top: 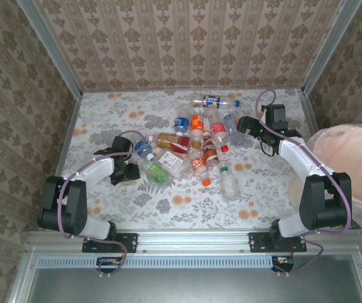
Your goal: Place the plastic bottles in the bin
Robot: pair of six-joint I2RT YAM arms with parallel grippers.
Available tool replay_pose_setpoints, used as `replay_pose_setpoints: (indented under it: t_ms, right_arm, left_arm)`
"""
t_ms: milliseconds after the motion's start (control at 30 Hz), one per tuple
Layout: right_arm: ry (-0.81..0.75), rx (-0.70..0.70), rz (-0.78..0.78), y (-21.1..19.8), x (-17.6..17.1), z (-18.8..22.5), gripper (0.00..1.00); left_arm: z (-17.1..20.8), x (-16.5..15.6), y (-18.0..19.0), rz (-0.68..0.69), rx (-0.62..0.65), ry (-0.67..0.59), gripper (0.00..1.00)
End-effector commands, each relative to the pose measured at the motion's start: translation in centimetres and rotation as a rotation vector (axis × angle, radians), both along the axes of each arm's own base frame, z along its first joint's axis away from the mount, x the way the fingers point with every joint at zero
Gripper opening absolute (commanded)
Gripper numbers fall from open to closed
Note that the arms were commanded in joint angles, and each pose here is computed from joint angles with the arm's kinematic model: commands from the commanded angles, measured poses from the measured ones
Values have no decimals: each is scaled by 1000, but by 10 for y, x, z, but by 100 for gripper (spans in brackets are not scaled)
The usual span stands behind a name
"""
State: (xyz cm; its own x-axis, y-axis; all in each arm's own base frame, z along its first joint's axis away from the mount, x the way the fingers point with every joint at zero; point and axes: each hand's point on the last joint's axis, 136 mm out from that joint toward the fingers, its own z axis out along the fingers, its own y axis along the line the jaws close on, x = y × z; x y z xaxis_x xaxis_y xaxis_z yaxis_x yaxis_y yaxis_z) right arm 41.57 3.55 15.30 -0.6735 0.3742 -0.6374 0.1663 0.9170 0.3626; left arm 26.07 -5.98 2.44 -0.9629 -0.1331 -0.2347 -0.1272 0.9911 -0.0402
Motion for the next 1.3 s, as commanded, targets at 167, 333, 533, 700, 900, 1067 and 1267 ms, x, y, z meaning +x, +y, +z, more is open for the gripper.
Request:
replay_pose_setpoints:
  t_ms: [167,333,533,700,900,1067,1267]
  right_arm:
    - [-113,13,29,12,-10,43,100]
    - [-187,89,59,24,-14,60,100]
    - [-293,289,158,56,-18,89,100]
    - [-328,367,216,70,-19,106,100]
    - [-413,471,460,108,-37,143,100]
    - [-438,462,637,141,-65,165,100]
    - [-430,554,686,166,-70,191,100]
  left_arm:
    - [25,1,0,-2,-23,-133,49]
    - [64,0,-7,-58,-8,-275,47]
    - [142,11,-78,-282,-257,-559,45]
    - [201,18,-164,-537,-566,-720,44]
    - [237,24,-240,-767,-852,-721,44]
    - [255,22,-279,-918,-993,-687,44]
    - [262,19,-301,-1000,-1074,-652,44]
